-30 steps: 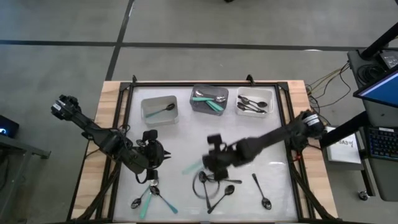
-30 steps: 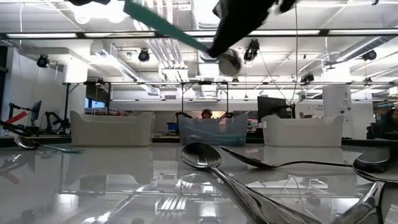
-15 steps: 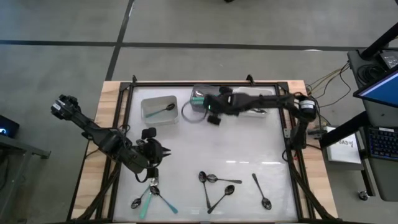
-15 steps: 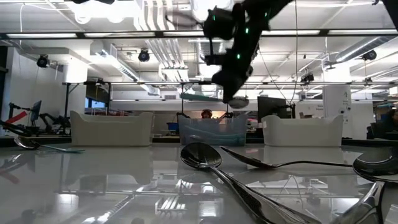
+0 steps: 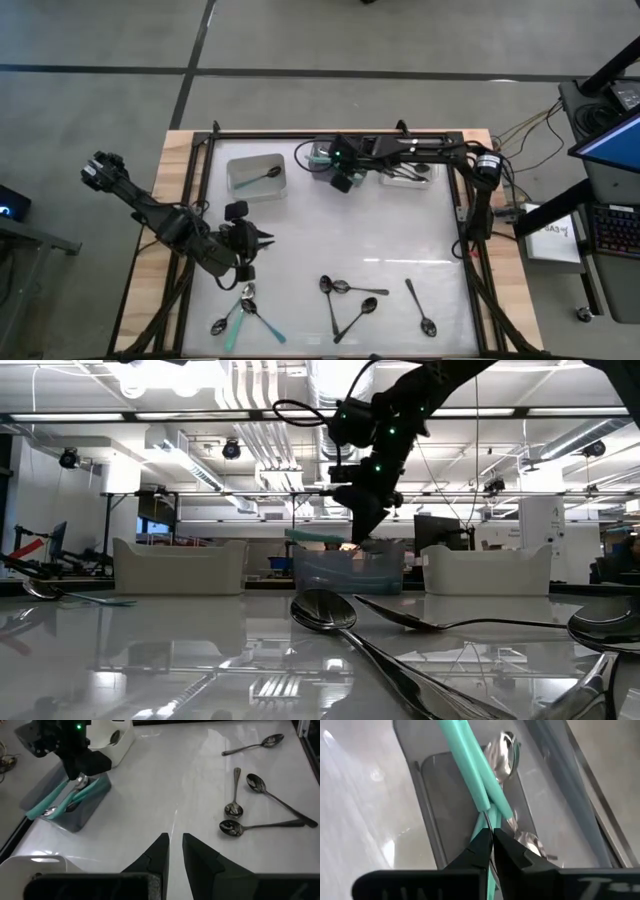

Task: Sort silverware by color (type)
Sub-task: Put the green spoon into the black bin, then put the blue spoon into the gray bin

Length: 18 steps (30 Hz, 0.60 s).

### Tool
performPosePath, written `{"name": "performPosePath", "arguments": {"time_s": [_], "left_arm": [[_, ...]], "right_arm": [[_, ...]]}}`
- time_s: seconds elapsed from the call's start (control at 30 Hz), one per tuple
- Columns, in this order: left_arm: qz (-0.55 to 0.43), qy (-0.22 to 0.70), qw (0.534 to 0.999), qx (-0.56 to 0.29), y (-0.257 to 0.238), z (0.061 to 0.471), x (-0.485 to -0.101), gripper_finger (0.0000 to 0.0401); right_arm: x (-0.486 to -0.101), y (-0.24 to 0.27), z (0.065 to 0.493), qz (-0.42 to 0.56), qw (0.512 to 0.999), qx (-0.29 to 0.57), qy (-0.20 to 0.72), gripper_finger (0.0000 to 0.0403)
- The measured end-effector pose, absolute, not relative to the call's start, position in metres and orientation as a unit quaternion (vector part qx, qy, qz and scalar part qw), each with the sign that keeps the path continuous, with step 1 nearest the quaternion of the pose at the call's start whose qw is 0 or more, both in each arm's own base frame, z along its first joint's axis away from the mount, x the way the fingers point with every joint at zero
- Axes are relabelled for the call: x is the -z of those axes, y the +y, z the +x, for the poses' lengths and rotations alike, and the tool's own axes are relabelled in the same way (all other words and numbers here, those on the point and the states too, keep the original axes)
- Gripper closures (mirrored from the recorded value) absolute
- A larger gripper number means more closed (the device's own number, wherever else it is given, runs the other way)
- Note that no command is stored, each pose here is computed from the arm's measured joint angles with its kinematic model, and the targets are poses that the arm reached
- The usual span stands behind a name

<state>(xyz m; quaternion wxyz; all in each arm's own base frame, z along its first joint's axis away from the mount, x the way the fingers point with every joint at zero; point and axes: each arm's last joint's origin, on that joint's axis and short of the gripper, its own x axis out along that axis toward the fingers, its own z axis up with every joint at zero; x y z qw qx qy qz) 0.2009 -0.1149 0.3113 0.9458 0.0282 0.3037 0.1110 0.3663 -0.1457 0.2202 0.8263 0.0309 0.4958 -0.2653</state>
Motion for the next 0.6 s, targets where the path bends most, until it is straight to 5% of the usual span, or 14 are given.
{"name": "performPosePath", "arguments": {"time_s": [0.23, 0.6], "left_arm": [[-0.005, 0.341, 0.935, -0.098, -0.114, 0.197, -0.306, 0.0363], [-0.028, 0.559, 0.828, -0.026, -0.114, 0.171, -0.278, 0.0363]], "right_arm": [[-0.226, -0.138, 0.369, 0.024, 0.833, 0.257, 0.49, 0.0332], [-0.23, -0.096, 0.38, 0.042, 0.846, 0.236, 0.477, 0.0273]]}}
